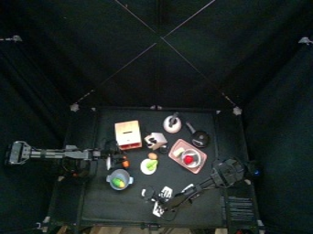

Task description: Grab starfruit

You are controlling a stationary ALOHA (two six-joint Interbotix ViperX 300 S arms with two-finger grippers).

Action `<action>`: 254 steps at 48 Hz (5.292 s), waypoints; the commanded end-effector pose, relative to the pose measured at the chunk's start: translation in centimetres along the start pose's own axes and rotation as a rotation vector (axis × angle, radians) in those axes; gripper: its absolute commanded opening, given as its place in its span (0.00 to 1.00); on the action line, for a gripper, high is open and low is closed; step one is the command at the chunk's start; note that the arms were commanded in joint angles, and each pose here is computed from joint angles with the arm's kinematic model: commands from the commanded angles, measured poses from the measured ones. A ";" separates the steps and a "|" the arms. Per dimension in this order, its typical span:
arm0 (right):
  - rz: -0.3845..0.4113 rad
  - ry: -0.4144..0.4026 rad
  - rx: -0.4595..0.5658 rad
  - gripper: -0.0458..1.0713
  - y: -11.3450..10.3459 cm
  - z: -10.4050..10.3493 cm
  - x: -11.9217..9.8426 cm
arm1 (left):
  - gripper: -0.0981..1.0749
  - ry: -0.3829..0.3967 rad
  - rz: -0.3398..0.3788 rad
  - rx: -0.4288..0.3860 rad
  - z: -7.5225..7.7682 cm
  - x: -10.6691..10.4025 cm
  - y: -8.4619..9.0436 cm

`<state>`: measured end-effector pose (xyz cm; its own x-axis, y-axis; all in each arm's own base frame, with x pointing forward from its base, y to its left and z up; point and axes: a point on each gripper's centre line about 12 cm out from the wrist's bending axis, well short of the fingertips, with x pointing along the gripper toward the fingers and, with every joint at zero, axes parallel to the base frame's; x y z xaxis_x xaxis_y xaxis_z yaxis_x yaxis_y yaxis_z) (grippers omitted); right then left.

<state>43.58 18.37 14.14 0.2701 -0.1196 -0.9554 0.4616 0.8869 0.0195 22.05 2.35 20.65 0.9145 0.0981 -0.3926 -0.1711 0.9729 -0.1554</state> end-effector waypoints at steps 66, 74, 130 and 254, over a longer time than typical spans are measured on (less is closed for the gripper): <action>0.027 -0.473 0.213 0.92 -15.4 1.7 -9.4 | 0.74 -0.009 -0.122 0.062 3.4 1.8 -3.9; 0.041 -0.550 0.229 0.92 -17.8 0.3 -10.0 | 0.74 0.049 -0.117 0.046 3.7 3.9 -4.4; 0.059 -0.600 0.182 0.92 -22.9 -6.4 -10.4 | 0.75 0.595 0.020 0.037 5.0 15.4 -6.6; 0.028 -0.545 0.196 0.92 -23.6 -7.9 -9.1 | 0.75 0.654 0.486 0.002 -0.7 21.8 -5.6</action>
<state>23.54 1.90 19.54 0.6430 -0.3637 -0.6740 0.5871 0.7992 0.1289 42.18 -1.24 11.29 0.3116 0.3676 -0.8762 -0.4865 0.8538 0.1852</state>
